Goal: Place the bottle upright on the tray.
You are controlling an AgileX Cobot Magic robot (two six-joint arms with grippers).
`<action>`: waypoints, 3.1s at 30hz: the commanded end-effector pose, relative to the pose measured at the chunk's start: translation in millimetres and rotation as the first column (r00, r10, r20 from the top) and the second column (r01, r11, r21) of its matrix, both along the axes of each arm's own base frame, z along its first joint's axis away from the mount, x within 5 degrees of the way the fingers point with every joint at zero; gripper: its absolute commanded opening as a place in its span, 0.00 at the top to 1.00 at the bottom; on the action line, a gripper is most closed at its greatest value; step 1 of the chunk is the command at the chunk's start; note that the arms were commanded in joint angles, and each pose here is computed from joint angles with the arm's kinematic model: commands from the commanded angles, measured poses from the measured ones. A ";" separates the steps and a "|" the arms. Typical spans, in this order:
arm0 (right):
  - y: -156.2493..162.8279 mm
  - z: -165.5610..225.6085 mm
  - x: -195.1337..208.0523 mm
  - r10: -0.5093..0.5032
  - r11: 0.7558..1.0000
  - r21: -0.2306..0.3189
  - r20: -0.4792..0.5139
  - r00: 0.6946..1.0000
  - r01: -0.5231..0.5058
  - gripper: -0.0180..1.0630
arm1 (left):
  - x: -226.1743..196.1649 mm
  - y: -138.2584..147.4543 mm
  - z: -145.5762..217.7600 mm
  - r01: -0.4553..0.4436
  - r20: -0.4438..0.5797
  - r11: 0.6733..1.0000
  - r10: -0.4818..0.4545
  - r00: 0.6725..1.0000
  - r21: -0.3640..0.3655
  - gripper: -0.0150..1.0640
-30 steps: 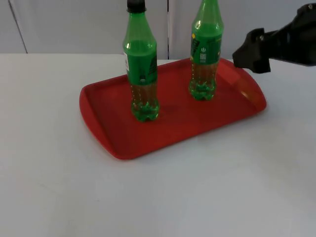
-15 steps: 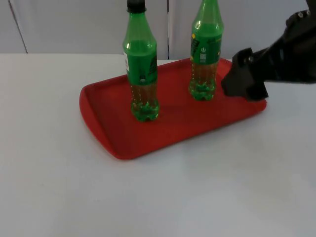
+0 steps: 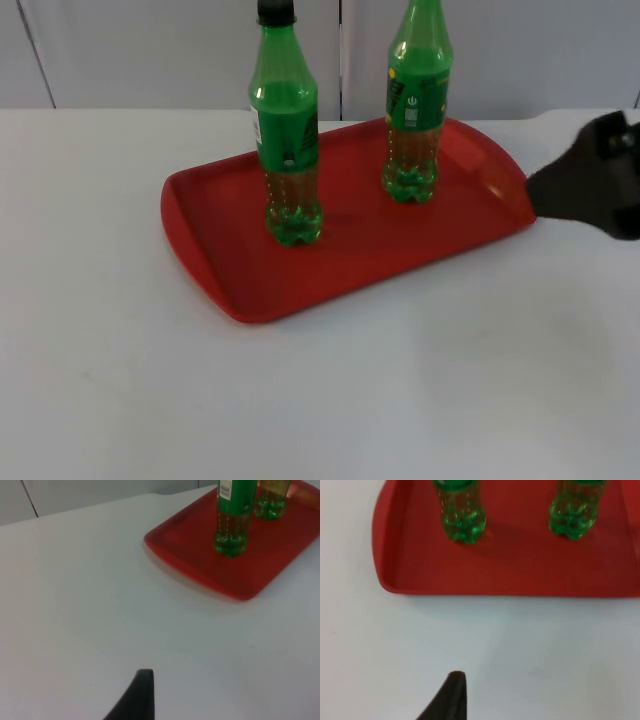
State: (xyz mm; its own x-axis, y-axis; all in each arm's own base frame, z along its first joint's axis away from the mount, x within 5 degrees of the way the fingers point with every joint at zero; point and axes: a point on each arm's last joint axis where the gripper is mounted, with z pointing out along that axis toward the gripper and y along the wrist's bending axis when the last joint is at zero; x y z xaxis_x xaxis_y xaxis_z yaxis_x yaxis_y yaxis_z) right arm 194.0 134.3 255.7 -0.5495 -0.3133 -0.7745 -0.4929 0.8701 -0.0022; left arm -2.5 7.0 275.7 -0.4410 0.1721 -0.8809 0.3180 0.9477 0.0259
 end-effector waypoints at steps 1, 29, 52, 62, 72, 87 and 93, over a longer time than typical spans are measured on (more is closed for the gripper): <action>-7.9 8.4 -12.5 -0.003 0.999 0.032 0.027 1.000 0.002 0.01 | 0.0 0.1 -0.8 0.005 0.002 1.000 -0.005 1.000 -0.001 0.01; -100.4 69.5 -130.9 -0.060 0.973 0.231 0.275 0.960 -0.006 0.01 | 0.0 0.1 -0.8 0.005 0.002 1.000 -0.005 1.000 -0.001 0.01; -137.5 51.7 -201.7 0.119 0.964 0.188 0.328 0.937 -0.188 0.01 | 0.0 0.1 -0.8 0.005 0.002 1.000 -0.005 1.000 -0.001 0.01; -140.0 31.5 -201.5 0.145 0.982 0.086 0.229 0.963 -0.168 0.01 | 0.0 0.1 -0.8 0.005 0.002 1.000 -0.005 1.000 -0.001 0.01; -140.7 24.2 -198.4 0.106 0.988 0.088 0.188 0.977 -0.124 0.01 | 0.0 0.1 -0.8 0.005 0.002 1.000 -0.005 1.000 -0.001 0.01; -139.8 24.2 -199.1 0.126 0.986 0.080 0.192 0.973 -0.143 0.01 | -0.2 -0.6 -0.8 0.018 0.004 1.000 -0.018 1.000 0.007 0.01; -139.8 24.2 -199.1 0.126 0.986 0.080 0.192 0.973 -0.143 0.01 | -0.2 -0.6 -0.8 0.018 0.004 1.000 -0.018 1.000 0.007 0.01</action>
